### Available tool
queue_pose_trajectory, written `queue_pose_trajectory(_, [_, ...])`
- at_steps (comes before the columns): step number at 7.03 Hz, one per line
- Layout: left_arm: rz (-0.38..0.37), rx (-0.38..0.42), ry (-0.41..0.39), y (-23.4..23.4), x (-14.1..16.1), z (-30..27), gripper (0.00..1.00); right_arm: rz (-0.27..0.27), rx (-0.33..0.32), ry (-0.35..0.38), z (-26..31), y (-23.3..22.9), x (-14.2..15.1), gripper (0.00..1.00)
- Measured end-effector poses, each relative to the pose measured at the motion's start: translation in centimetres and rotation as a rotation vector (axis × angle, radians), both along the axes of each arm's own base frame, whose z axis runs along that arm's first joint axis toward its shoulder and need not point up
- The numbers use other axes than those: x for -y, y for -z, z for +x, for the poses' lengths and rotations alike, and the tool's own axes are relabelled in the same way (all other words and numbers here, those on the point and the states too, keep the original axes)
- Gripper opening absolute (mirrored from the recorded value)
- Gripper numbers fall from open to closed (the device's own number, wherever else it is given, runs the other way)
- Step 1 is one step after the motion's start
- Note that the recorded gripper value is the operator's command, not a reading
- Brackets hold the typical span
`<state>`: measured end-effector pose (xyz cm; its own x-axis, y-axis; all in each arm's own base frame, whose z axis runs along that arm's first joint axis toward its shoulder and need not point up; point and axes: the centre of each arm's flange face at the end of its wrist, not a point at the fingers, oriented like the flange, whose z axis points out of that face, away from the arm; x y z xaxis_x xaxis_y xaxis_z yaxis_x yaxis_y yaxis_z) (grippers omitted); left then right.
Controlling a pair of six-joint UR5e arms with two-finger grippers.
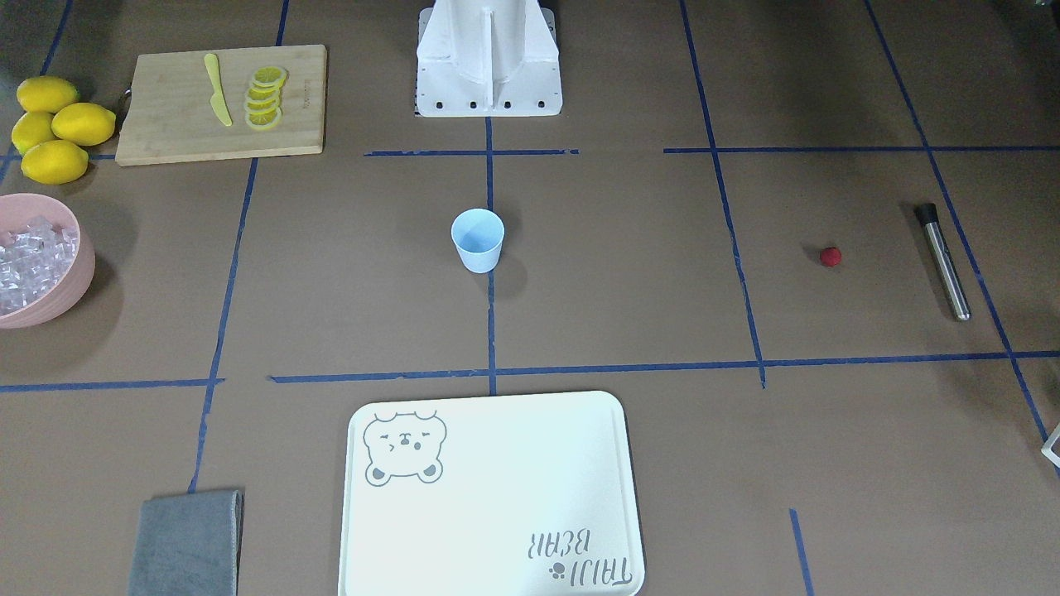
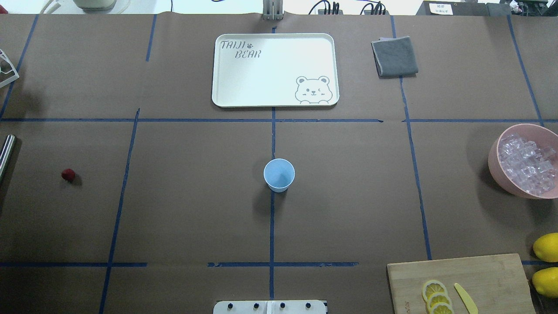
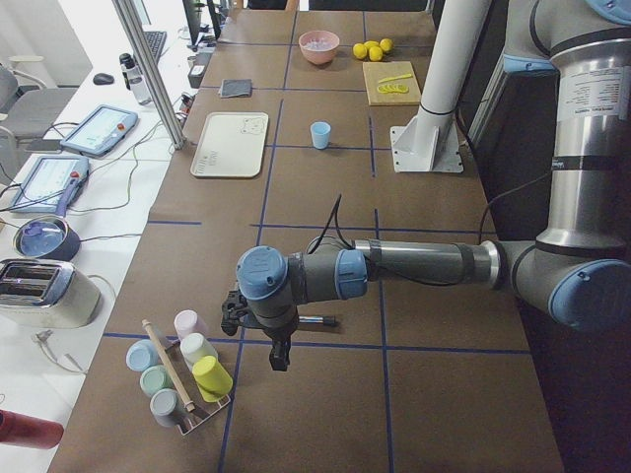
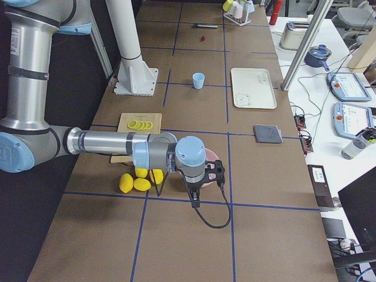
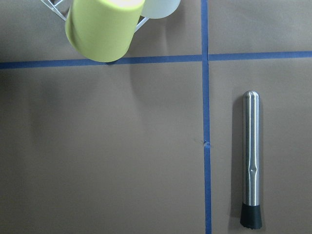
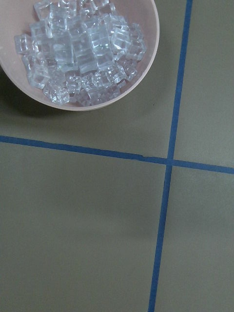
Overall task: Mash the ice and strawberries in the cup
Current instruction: 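Lower the right gripper into the pink bowl of ice cubes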
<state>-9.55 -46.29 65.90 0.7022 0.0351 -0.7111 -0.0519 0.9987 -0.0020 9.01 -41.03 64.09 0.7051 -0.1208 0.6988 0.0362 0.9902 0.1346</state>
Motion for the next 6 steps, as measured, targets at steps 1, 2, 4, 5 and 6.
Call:
queue_pose_trajectory(1, [0.001,0.000,0.001,0.04,0.02,-0.04,1.00,0.004,0.000,0.000,0.01,0.14,0.10,1.00])
queue_pose_trajectory(2, [0.001,0.000,0.001,0.04,0.01,-0.06,1.00,0.009,-0.003,0.001,0.03,0.34,0.23,1.00])
queue_pose_trajectory(4, [0.000,0.000,0.001,-0.02,-0.02,-0.07,1.00,0.014,-0.007,0.000,0.07,0.58,0.38,1.00])
queue_pose_trajectory(5, [0.003,0.000,0.001,0.10,0.06,-0.08,1.00,0.015,-0.007,-0.001,0.07,0.69,0.37,1.00])
queue_pose_trajectory(6, [0.005,0.001,0.001,0.25,0.20,-0.09,1.00,0.019,-0.006,-0.003,0.05,1.02,0.35,1.00])
